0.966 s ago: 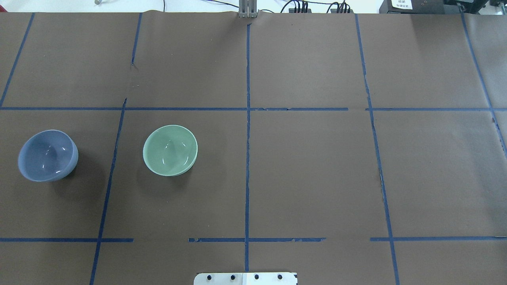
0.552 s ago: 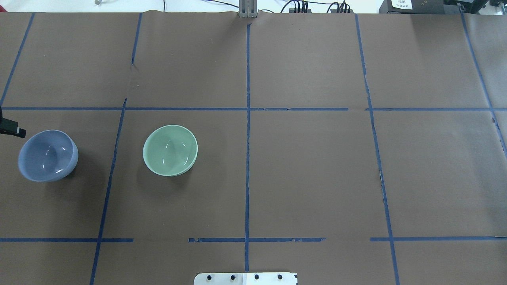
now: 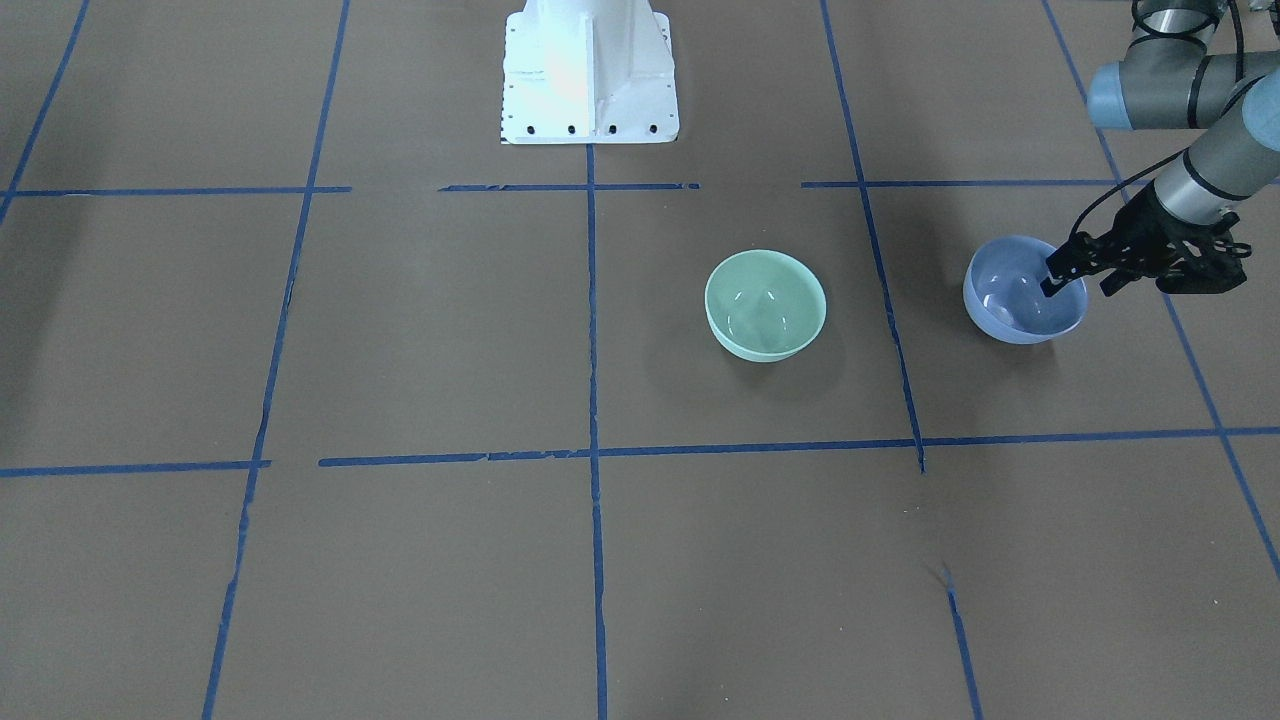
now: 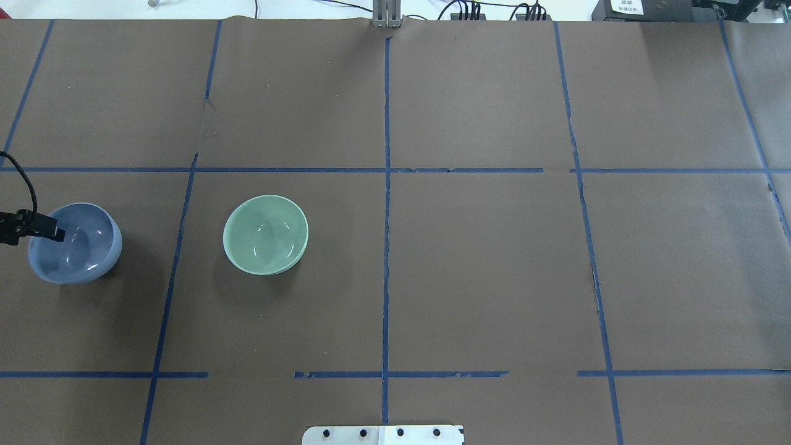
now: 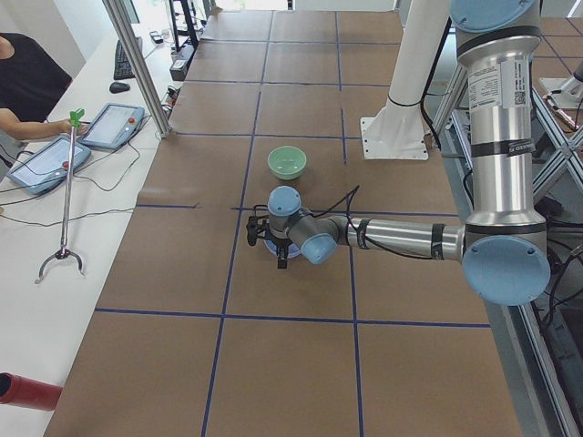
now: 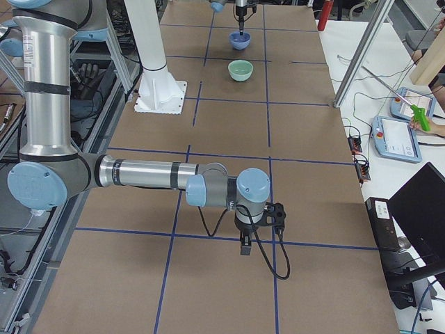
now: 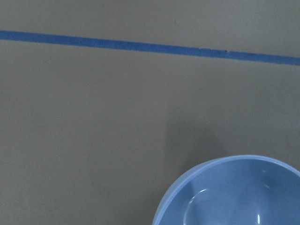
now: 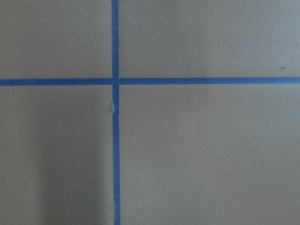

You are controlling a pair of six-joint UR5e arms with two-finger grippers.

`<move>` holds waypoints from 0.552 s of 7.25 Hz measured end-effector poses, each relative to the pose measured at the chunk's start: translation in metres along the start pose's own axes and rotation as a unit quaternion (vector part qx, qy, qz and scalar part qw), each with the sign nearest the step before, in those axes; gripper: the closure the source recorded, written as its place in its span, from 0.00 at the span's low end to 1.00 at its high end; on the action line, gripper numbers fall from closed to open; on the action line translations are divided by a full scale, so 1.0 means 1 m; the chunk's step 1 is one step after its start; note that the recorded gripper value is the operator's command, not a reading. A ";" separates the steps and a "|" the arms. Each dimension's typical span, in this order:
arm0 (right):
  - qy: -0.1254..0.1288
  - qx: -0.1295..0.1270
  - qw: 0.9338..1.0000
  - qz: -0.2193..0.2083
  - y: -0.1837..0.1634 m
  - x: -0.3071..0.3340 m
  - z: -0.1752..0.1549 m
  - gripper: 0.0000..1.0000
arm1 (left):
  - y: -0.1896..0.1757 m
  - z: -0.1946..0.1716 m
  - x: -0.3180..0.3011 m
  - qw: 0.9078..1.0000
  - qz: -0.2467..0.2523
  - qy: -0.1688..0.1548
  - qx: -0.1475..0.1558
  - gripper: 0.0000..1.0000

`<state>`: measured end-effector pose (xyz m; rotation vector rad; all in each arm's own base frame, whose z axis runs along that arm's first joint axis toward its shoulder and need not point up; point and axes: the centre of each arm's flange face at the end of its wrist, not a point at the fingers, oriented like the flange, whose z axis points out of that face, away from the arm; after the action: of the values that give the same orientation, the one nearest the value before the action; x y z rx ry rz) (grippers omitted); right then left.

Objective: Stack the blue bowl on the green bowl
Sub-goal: 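Lower the left gripper onto the blue bowl's rim and close it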

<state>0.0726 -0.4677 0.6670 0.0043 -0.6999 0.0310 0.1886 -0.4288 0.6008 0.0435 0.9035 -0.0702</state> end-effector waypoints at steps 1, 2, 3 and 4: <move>0.000 0.000 1.000 0.000 0.000 0.000 0.000 0.00 | 0.001 0.003 -0.002 1.000 -0.001 -0.003 -0.002 0.14; 0.000 0.000 1.000 0.000 0.000 0.000 0.000 0.00 | 0.001 0.006 -0.004 1.000 0.000 -0.007 -0.002 0.42; 0.000 0.000 1.000 0.000 0.000 0.000 0.000 0.00 | 0.001 0.007 -0.004 1.000 0.001 -0.008 -0.002 0.78; 0.000 0.000 1.000 0.000 0.000 0.000 0.000 0.00 | 0.002 0.008 -0.005 1.000 0.002 -0.008 -0.002 1.00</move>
<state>0.0726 -0.4677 0.6669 0.0042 -0.7003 0.0311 0.1919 -0.4276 0.6091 0.0413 0.8868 -0.0655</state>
